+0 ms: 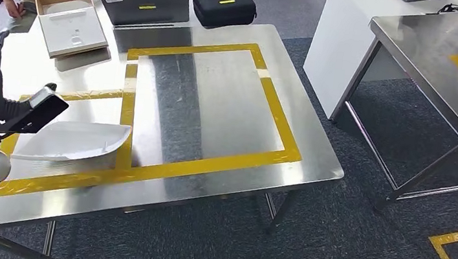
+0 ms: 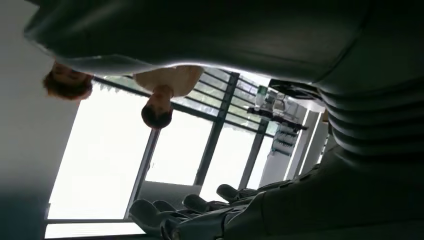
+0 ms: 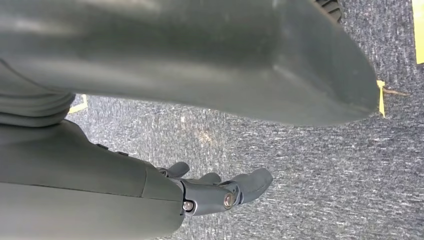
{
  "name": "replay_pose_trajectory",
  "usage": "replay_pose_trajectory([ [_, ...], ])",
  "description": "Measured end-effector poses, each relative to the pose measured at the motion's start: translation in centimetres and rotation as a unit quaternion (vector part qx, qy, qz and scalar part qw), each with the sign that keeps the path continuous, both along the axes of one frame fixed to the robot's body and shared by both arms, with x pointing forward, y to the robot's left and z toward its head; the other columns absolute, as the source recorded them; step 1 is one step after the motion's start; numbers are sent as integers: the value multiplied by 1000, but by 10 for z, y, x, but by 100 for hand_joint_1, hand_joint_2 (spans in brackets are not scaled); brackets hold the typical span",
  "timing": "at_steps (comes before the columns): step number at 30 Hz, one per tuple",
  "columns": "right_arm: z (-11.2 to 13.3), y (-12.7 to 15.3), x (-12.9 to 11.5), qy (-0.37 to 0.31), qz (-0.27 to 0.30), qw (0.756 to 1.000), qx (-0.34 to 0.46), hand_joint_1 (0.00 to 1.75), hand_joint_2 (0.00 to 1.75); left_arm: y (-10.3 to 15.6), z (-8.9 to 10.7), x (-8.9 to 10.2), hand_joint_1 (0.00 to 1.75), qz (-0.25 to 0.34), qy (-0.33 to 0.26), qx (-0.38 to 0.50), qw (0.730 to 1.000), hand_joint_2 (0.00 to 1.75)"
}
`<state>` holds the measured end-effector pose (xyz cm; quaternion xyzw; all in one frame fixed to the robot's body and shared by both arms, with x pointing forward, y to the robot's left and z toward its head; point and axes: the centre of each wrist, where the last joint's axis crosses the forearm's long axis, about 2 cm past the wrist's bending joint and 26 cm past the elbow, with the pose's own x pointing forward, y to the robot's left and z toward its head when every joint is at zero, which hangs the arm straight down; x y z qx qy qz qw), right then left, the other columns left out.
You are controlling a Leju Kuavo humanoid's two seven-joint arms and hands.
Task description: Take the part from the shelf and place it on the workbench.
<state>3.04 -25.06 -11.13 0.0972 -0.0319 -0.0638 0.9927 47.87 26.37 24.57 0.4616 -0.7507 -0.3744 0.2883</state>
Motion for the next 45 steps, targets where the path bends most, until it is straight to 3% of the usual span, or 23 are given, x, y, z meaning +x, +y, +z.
replay_pose_trajectory([
  [3,0,1,0,0,1,1000,1,0,0,-5,28,3,0,-47,-75,-28,996,0],
  [6,0,1,1,0,3,1000,2,0,0,-11,43,1,0,-69,-126,-59,988,0],
  [19,0,4,2,5,-4,1000,1,0,0,-33,-7,-56,0,-121,-180,-19,976,0],
  [26,0,3,-1,6,-1,1000,1,0,0,-29,-20,-81,0,-119,-199,-30,972,0],
  [36,0,5,-1,0,3,1000,5,0,0,-26,-8,-90,0,-119,-233,-34,965,0],
  [45,0,1,-1,2,5,1000,1,0,0,-25,-22,-103,0,-118,-222,-27,968,0],
])
